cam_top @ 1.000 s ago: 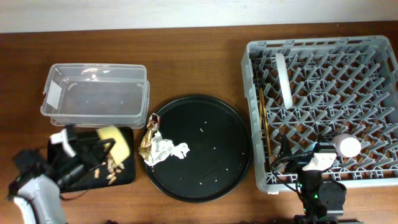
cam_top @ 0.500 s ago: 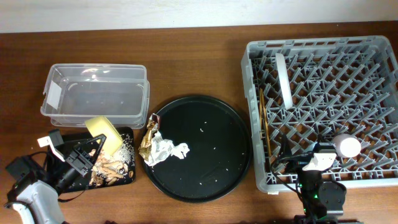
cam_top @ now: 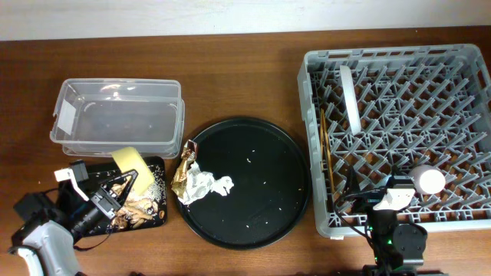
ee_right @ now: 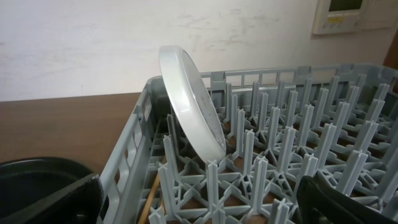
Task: Sort waste into correct bins and load items into the dishwasher rack
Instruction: 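Tip the shells from the yellow bowl onto the black tray, then place the yellow bowl upside down in the dish rack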
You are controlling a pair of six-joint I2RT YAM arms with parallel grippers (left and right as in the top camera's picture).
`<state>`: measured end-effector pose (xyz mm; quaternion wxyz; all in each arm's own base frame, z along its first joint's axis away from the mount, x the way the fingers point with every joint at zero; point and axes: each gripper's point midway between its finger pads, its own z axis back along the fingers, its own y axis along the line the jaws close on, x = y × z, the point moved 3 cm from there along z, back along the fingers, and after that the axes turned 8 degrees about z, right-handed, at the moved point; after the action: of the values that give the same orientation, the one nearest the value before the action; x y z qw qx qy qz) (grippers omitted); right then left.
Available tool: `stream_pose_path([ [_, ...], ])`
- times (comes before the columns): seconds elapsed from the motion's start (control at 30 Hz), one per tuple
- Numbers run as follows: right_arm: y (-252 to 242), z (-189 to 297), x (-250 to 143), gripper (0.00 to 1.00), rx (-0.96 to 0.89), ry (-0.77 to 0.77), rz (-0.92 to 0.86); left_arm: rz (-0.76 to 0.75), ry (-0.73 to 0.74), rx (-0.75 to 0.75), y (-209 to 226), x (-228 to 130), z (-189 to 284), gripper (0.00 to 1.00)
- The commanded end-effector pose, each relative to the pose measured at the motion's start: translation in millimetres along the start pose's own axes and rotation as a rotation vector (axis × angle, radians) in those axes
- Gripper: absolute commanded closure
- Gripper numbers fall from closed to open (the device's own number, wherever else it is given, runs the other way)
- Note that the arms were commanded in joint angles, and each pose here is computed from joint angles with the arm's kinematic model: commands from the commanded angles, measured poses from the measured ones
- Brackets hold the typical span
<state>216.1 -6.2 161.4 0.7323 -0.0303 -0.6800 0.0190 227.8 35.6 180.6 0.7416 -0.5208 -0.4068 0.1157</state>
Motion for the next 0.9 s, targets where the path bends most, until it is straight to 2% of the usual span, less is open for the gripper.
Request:
stream_pose_path([
  [0.0,0,0,-2,0.02,-0.001,0.001,0.007,-0.05,-0.024,-0.101,-11,4,-4,1.0],
  [0.03,-1,0,-2,0.02,-0.001,0.001,0.007,0.165,-0.001,-0.081,-9,1,-5,1.0],
  [0.07,0,0,-3,0.02,-0.001,0.001,0.007,0.057,-0.003,-0.13,-20,-2,-8,1.0],
  [0.17,0,0,-2,0.02,-0.001,0.001,0.007,0.06,0.09,-0.192,-36,-13,-25,1.0],
  [0.23,0,0,-3,0.02,-0.001,0.001,0.007,-0.173,0.287,-0.285,-74,-23,-60,1.0],
  [0.3,0,0,-2,0.02,-0.001,0.001,0.007,-0.281,0.39,-0.301,-96,-20,-84,1.0],
  [0.37,0,0,-3,0.01,-0.001,0.001,0.007,-0.286,0.443,-0.247,-111,-13,-120,1.0],
  [0.43,0,0,-3,0.02,-0.001,0.001,0.007,-0.291,0.418,-0.264,-148,-12,-161,1.0],
  [0.5,0,0,-2,0.02,-0.001,0.001,0.007,-0.29,0.387,-0.266,-168,-19,-180,1.0],
  [0.57,0,0,-2,0.02,-0.001,0.001,0.007,-0.243,0.331,-0.182,-177,-34,-206,1.0],
  [0.67,0,0,-2,0.02,-0.001,0.001,0.007,-0.178,0.313,-0.352,-207,-63,-256,1.0],
  [0.77,0,0,-3,0.02,-0.001,0.001,0.007,0.106,0.257,-0.589,-198,-87,-311,0.99],
  [0.83,0,0,-3,0.02,-0.001,0.001,0.007,0.182,0.334,-0.581,-185,-119,-343,0.99],
  [0.87,0,0,-2,0.02,-0.001,0.001,0.007,0.171,0.355,-0.6,-191,-130,-351,0.99],
])
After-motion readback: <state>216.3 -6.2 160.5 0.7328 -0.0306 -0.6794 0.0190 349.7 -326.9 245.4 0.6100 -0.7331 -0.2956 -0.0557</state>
